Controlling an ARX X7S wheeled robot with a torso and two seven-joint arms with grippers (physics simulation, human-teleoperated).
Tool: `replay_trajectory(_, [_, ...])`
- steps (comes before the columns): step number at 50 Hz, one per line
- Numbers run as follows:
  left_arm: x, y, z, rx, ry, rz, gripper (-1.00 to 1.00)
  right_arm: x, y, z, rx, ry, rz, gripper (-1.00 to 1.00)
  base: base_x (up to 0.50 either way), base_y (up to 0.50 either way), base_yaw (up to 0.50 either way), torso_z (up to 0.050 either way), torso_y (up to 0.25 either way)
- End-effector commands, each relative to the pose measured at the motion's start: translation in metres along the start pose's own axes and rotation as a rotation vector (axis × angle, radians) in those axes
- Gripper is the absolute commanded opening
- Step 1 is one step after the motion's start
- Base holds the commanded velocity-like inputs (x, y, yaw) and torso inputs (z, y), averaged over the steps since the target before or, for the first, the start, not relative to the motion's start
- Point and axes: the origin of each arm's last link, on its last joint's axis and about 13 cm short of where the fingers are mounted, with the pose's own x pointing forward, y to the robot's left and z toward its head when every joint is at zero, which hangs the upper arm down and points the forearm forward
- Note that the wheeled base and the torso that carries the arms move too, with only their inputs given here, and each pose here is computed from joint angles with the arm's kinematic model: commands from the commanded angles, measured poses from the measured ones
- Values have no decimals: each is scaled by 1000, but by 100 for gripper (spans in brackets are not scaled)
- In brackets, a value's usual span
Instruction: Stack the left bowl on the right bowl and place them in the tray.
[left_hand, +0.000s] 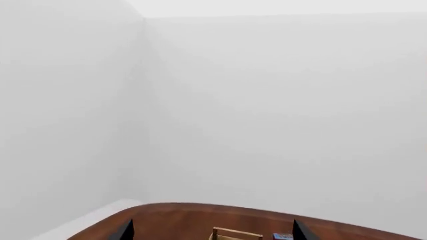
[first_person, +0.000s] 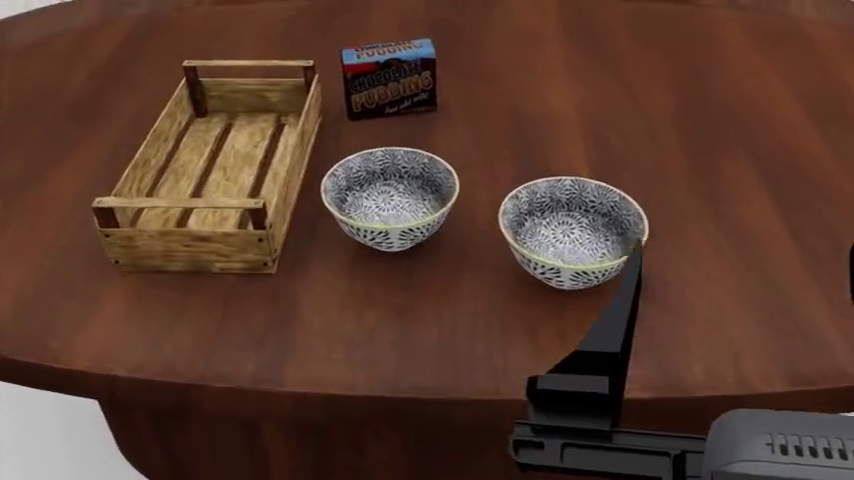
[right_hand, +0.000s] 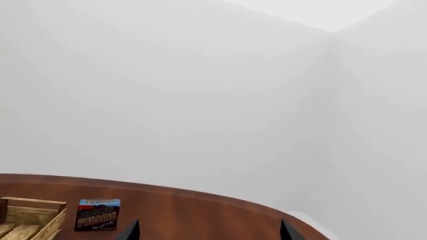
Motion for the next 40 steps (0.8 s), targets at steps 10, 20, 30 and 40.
replay_trajectory(10, [0, 0, 1, 6, 3, 7, 100, 0, 0, 0, -2, -2, 7, 100, 436, 281, 0, 0, 0])
replay_trajectory(20, [2, -1, 2, 9, 2, 4, 100, 4, 2, 0, 3, -6, 6, 100, 434, 281, 0, 0, 1])
replay_trajectory(30, [2, -1, 2, 10, 1, 3, 100, 1, -2, 0, 5, -2, 2, 100, 434, 281, 0, 0, 2])
replay_trajectory(40, [2, 0, 3, 16, -4, 3, 100, 1, -3, 2, 14, -8, 2, 100, 435, 280, 0, 0, 1])
